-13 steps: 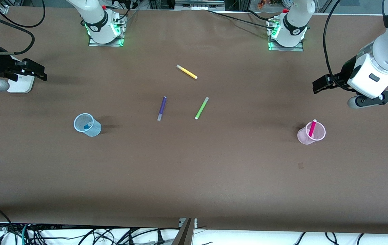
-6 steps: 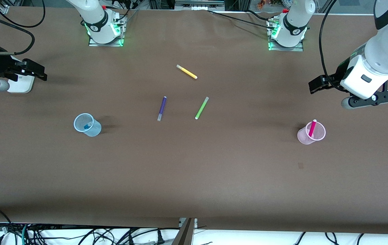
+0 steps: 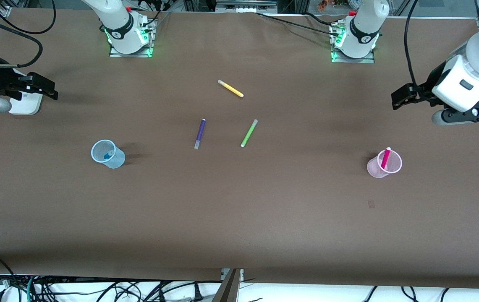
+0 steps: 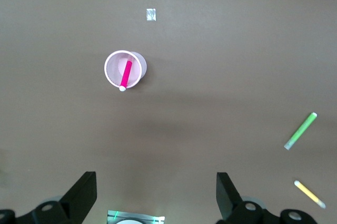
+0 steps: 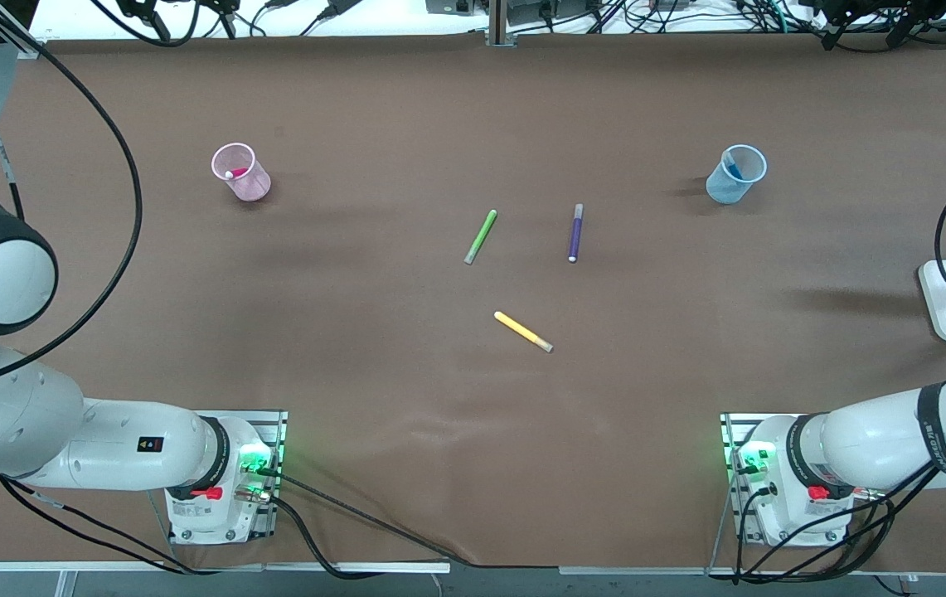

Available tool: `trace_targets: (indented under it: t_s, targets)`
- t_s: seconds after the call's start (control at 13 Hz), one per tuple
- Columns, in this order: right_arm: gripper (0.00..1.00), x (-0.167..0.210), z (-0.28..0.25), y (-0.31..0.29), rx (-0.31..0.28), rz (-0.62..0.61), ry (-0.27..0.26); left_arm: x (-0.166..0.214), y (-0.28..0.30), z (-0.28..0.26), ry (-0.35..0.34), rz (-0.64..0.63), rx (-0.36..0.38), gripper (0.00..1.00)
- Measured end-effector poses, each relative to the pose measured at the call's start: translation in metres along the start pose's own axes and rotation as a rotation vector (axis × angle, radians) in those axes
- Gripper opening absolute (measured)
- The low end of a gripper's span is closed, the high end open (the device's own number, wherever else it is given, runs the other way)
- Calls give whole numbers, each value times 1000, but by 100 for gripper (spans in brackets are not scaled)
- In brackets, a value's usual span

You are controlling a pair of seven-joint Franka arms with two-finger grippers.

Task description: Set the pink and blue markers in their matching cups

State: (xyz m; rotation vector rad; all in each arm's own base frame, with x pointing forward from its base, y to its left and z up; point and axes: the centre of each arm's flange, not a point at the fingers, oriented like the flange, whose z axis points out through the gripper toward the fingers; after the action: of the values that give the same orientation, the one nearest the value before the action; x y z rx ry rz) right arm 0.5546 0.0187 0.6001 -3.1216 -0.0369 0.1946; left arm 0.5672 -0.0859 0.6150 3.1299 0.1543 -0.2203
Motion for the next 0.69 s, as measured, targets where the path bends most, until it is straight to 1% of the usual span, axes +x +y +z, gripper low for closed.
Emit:
trace_targets:
  t_s: [0.15,0.38,0.69]
  targets:
    - [100,0,0,1,0,1,0,-7,-12,4,18,41,-24,100]
    - [100,0,0,1,0,2,0,-14,-29,7,42,112,-29,100]
    - [100,0,0,1,0,2,0,-13,-40,8,45,144,-30,100]
